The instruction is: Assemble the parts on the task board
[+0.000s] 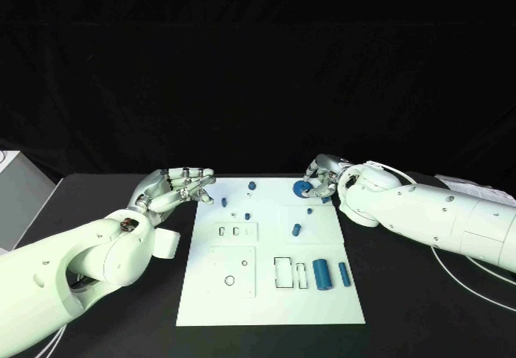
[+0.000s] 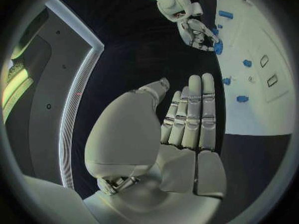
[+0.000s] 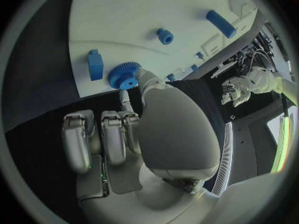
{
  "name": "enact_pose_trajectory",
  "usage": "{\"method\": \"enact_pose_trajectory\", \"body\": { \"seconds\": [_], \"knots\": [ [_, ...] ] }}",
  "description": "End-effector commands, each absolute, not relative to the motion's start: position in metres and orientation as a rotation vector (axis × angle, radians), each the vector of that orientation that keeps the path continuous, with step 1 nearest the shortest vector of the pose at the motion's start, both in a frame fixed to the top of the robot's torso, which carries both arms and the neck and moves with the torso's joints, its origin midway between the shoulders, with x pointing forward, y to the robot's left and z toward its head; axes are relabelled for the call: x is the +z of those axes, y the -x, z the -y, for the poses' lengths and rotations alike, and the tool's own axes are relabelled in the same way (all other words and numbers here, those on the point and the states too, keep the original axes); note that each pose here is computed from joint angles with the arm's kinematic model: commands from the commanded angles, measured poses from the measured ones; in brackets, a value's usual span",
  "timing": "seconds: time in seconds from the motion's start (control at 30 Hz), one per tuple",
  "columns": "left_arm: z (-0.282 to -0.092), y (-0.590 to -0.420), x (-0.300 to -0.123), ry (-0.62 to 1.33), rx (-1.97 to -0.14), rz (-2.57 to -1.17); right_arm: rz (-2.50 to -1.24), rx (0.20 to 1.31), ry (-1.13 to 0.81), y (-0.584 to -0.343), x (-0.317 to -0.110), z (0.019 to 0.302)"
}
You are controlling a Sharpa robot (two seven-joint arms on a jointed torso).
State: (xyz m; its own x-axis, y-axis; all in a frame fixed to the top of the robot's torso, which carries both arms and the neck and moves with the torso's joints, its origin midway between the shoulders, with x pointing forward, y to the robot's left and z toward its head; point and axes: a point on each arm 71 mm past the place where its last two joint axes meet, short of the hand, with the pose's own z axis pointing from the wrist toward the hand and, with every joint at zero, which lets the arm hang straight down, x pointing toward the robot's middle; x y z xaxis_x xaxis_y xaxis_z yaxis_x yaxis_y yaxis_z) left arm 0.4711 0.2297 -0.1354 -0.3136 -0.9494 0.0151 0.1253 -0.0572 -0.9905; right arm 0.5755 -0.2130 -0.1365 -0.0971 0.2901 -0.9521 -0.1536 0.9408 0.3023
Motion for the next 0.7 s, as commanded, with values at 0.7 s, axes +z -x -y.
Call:
{"method": "enact_pose_trajectory", "body": {
  "seconds": [0.7],
  "knots": [
    [-0.2275,-0.4708,-0.1345,0.95,-1.544,-1.323,-1.639,0.339,-0.068,-0.5776,-0.1401,0.2095]
  ]
}}
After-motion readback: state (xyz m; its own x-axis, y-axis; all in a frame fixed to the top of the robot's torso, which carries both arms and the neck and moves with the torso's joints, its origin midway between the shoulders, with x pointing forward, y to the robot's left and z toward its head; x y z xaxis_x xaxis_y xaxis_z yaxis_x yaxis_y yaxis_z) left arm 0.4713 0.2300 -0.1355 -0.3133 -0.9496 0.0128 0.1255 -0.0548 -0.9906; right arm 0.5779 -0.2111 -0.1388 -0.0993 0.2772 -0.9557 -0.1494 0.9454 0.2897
